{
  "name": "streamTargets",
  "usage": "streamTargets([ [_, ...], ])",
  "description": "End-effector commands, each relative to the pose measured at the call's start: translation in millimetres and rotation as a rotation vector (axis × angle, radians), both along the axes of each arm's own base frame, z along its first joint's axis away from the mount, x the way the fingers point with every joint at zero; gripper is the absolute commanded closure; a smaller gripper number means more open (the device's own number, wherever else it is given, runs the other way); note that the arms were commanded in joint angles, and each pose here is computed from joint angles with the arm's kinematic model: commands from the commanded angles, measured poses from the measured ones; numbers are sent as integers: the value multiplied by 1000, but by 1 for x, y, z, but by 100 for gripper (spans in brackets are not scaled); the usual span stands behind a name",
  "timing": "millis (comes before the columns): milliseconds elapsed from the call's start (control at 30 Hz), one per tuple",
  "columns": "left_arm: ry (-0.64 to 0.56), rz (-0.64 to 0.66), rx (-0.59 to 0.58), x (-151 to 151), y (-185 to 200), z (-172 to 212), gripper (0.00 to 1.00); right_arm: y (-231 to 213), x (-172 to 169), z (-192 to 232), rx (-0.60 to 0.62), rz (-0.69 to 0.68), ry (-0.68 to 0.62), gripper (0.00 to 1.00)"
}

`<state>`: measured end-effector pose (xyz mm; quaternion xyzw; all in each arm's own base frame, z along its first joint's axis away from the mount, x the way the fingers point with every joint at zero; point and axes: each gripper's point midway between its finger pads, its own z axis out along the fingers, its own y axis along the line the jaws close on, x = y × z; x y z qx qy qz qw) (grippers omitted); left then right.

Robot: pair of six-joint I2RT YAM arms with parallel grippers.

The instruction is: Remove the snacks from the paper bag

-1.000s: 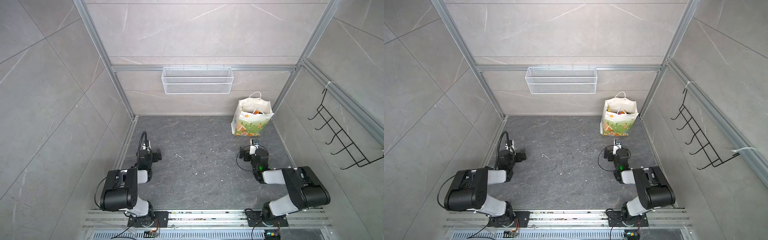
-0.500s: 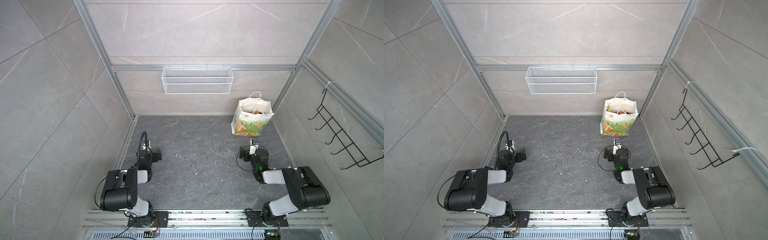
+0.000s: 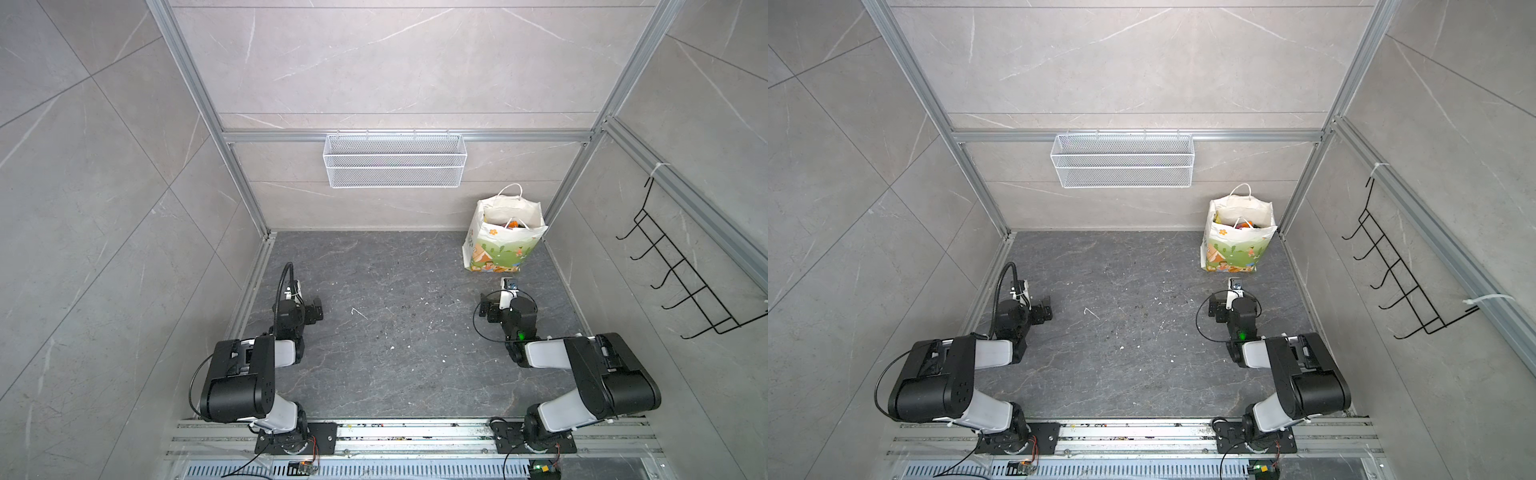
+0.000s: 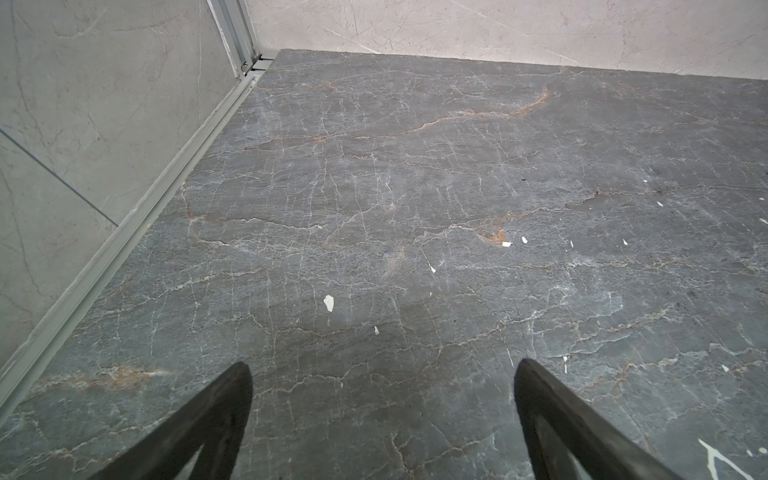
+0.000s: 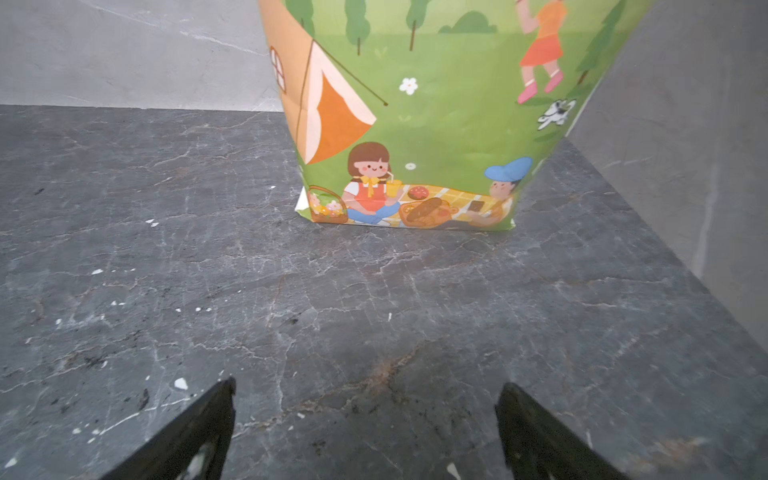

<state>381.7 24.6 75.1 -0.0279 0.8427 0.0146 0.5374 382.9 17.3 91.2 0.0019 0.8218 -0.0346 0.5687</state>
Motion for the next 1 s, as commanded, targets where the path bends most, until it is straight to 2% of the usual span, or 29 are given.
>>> streamTargets([
  [0,-63,6,66,-1,-8,28,0,-13,-9,39,-17,-102,-80,1],
  [33,-75,10,94,-5,-12,39,1,-17,-14,49,-12,-132,-81,1],
  [100,-140,2,114,-15,-23,74,5,-28,-27,68,76,-216,-77,1],
  [200,-306,-23,-50,-26,-40,134,8,-21,-35,96,156,-192,-75,11],
  [267,-331,-53,-159,-23,-51,162,15,-24,-34,104,190,-230,-6,17],
  [367,-306,-174,-220,-8,-88,193,38,-24,-20,107,270,-202,119,27],
  [400,-291,-216,-235,-1,-104,199,42,-25,-15,107,325,-198,138,34],
  [500,-236,-320,-268,18,-150,212,57,-36,-6,103,491,-216,139,49],
  [567,-187,-393,-274,28,-185,210,73,-48,-2,98,549,-249,148,54],
  [633,-150,-466,-283,34,-218,208,77,-62,2,93,599,-281,148,60],
  [700,-87,-541,-306,40,-252,198,85,-80,5,88,609,-328,163,64],
  [867,5,-696,-359,40,-314,177,86,-119,24,86,642,-379,172,68],
  [967,27,-717,-373,41,-329,170,90,-136,43,86,563,-383,204,70],
])
